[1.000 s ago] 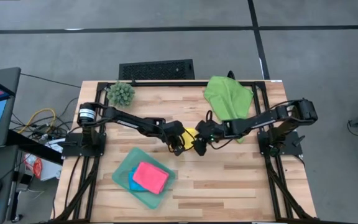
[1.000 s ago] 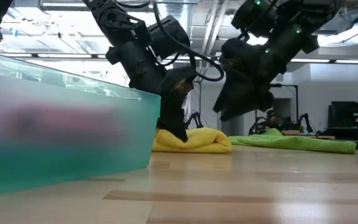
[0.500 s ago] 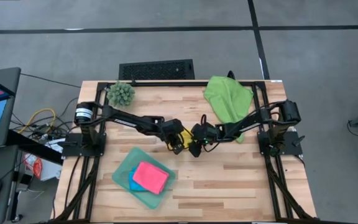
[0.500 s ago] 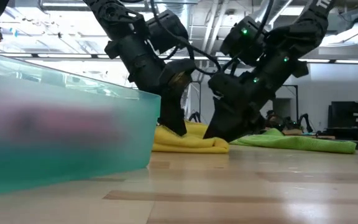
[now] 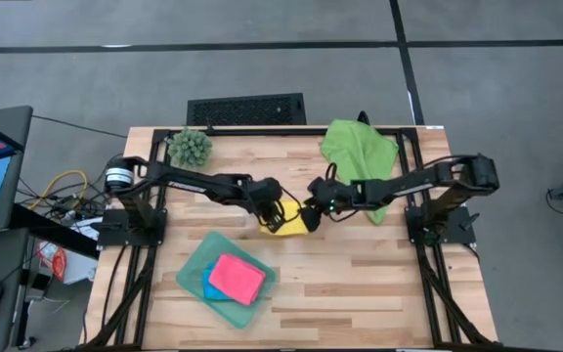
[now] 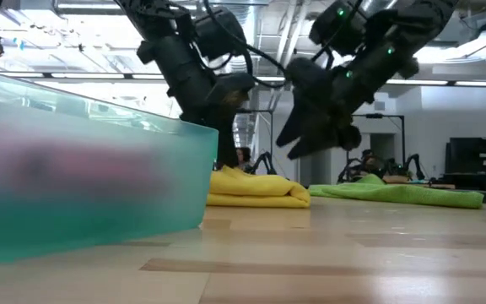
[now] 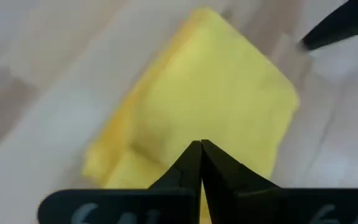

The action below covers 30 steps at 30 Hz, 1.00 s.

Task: Fold microfiber towels
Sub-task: Fold the yellow microfiber towel, then put the folded yellow microfiber towel into the bin

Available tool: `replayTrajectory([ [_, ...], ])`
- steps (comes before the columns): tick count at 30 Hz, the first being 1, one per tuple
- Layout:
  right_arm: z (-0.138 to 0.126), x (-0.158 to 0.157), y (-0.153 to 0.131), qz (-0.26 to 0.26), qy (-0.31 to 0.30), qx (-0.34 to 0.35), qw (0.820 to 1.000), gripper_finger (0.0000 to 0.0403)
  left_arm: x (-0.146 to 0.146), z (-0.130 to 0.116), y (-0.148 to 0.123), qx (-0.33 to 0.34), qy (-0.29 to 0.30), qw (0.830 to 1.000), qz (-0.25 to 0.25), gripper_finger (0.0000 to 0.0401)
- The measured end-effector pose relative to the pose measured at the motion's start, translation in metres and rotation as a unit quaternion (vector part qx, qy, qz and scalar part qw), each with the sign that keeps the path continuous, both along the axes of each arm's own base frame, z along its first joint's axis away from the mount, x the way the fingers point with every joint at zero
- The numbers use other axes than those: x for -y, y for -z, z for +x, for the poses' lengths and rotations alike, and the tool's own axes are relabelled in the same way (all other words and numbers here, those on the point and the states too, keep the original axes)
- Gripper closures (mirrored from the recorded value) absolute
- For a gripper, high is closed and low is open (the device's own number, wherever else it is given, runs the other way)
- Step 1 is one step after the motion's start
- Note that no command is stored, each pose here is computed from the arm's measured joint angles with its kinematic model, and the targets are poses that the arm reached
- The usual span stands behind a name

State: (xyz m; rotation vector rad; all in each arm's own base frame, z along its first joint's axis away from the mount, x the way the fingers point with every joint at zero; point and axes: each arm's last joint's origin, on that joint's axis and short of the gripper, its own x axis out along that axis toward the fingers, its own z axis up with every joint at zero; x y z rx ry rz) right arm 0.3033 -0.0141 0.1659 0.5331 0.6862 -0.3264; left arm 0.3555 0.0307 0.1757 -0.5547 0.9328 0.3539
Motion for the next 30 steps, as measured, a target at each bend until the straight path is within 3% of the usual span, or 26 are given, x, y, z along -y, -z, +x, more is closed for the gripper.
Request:
replayTrajectory([
  [4, -0.007, 0.007, -0.009, 0.008, 0.024, -0.005, 1.000, 0.0182, -0.001, -0.011, -0.011, -0.022, -0.057, 0.998, 0.011, 0.0401],
  [12, -0.020, 0.008, -0.017, 0.027, 0.046, -0.029, 0.998, 0.0182, 0.008, -0.033, -0.037, -0.032, -0.141, 0.989, -0.043, 0.0393],
  [18, -0.029, 0.010, -0.029, 0.021, 0.060, -0.026, 0.998, 0.0182, 0.012, -0.042, -0.047, -0.036, -0.160, 0.985, -0.056, 0.0322],
  [24, -0.040, 0.014, -0.023, 0.077, 0.119, -0.077, 0.987, 0.0178, 0.012, -0.041, -0.041, -0.051, -0.181, 0.980, -0.061, 0.0236],
  [30, -0.037, 0.011, -0.008, 0.111, 0.146, -0.112, 0.977, 0.0164, 0.009, -0.052, -0.024, -0.078, -0.221, 0.971, -0.045, 0.0206],
])
